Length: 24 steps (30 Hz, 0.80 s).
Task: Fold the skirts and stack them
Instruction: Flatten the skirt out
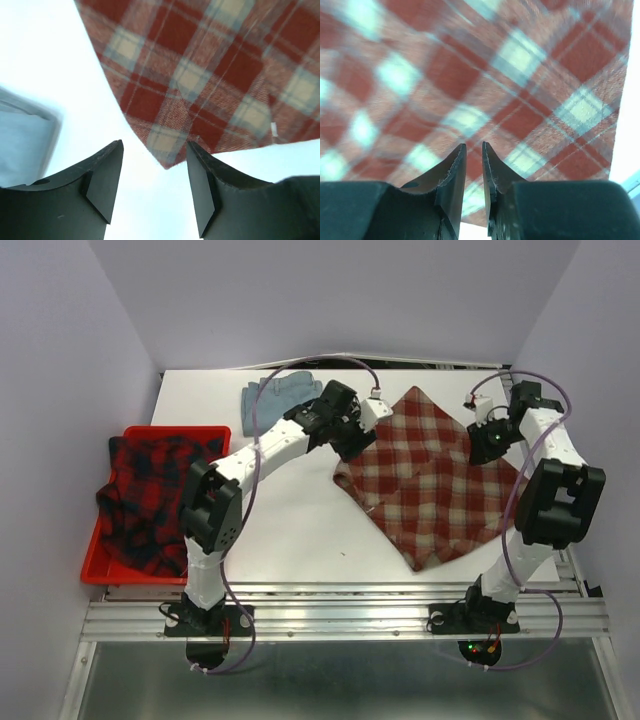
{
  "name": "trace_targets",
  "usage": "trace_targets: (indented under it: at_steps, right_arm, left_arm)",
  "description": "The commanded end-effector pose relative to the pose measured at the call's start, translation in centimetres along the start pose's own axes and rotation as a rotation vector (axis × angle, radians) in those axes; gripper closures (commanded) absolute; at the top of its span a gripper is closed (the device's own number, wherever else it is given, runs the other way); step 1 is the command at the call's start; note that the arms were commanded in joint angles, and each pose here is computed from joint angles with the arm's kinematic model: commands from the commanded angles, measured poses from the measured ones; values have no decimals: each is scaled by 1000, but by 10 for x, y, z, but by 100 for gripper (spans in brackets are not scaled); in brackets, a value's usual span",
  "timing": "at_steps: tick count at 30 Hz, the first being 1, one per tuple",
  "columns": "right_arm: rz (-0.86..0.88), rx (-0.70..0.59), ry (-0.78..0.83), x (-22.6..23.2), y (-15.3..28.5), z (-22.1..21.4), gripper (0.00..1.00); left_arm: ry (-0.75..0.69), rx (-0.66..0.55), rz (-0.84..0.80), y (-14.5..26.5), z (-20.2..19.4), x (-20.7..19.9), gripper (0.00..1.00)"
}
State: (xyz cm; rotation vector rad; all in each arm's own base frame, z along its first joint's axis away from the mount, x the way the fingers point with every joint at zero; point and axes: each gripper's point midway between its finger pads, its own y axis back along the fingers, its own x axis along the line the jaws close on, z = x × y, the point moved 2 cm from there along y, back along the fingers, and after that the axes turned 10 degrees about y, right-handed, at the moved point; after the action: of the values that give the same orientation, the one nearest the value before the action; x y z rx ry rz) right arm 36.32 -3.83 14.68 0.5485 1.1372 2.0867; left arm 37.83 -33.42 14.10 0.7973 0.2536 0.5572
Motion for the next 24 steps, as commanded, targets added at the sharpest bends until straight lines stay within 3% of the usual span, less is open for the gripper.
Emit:
trace_targets:
  at_steps: [1, 8, 10, 14, 19, 24]
  right_arm:
    - [8, 162, -25, -9, -36, -49, 76]
    - [52, 298, -31, 19, -63, -109, 77]
    - [82, 318, -32, 31, -66, -121, 77]
    - [191, 346, -62, 71, -68, -147, 77]
    - [307, 339, -59, 118, -65, -148, 77]
    - [429, 285, -7, 157, -61, -124, 75]
  left_arm:
    - [-46, -147, -29, 55, 42, -17, 35]
    - [-69, -120, -134, 31, 34, -95, 37]
    - [-90, -99, -187, 20, 26, -129, 38]
    - [-56, 6, -258, -14, -10, -156, 41]
    - [30, 133, -298, -41, -54, -142, 46]
    - [96, 205, -170, -56, -82, -69, 47]
